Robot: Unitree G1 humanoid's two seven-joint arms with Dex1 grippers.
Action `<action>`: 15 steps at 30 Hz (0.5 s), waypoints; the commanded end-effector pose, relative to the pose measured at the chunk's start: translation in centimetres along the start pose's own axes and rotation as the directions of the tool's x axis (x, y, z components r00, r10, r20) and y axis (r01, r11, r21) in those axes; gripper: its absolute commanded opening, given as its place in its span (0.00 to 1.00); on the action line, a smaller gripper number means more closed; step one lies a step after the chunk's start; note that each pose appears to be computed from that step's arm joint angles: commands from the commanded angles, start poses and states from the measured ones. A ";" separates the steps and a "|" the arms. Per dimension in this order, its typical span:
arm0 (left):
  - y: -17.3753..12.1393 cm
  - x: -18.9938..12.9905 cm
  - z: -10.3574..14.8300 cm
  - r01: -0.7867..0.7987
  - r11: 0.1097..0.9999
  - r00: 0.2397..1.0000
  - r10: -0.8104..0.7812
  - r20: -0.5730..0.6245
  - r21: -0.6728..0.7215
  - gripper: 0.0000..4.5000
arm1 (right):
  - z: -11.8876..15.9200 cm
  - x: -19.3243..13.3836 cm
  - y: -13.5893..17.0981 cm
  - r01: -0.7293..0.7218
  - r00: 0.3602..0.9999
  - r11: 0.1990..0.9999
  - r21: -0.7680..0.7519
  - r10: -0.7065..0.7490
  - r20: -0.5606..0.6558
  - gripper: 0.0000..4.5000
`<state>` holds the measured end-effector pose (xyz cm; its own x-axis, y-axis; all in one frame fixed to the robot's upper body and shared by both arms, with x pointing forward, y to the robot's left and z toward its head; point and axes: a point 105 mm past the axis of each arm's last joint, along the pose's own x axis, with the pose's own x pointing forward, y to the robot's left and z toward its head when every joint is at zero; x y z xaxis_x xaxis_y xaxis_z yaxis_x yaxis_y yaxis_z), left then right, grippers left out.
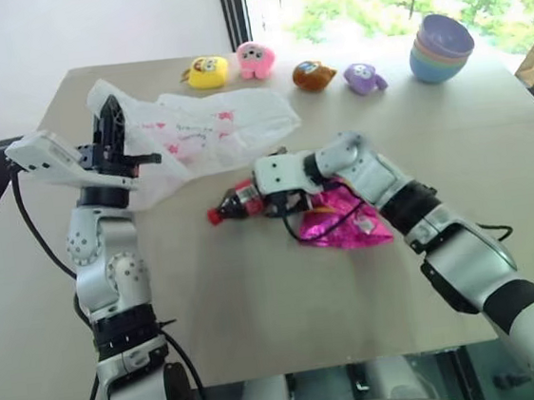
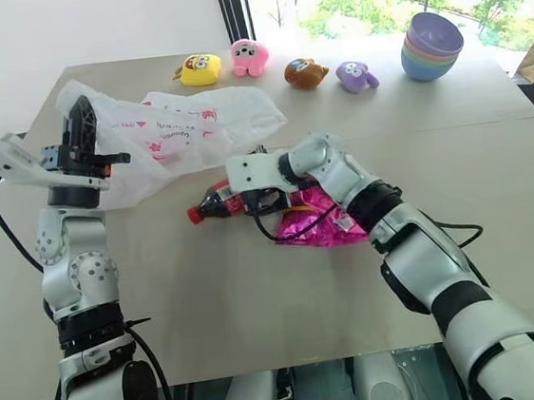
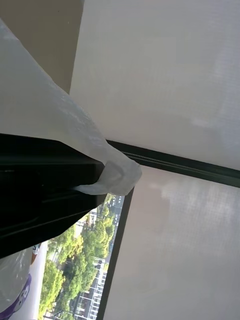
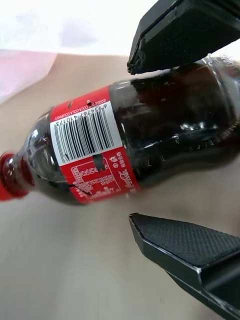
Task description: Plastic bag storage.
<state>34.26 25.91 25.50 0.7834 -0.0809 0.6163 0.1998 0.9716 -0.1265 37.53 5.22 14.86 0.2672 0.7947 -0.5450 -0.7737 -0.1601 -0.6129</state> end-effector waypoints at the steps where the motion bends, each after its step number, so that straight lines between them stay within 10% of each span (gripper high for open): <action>1: -0.5 0.3 1.4 0.019 1.000 0.998 -0.020 0.054 0.015 0.00 | -1.6 1.3 0.5 -0.001 0.997 1.000 0.016 0.002 -0.075 0.99; 12: -0.7 0.3 0.9 0.019 1.000 0.999 -0.019 0.048 0.000 0.00 | -3.5 1.0 1.9 -0.114 0.981 0.992 -0.063 0.102 -0.162 0.99; 15: -0.9 0.4 0.7 0.023 1.000 0.999 -0.022 0.047 -0.007 0.00 | -3.4 1.1 0.9 -0.053 0.984 0.991 -0.122 0.031 -0.176 0.71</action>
<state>34.39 25.53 25.19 0.7835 -0.0776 0.6165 0.2105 0.9667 -0.1459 38.76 5.25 14.30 0.3243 0.7351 -0.5953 -0.6852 -0.2513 -0.6836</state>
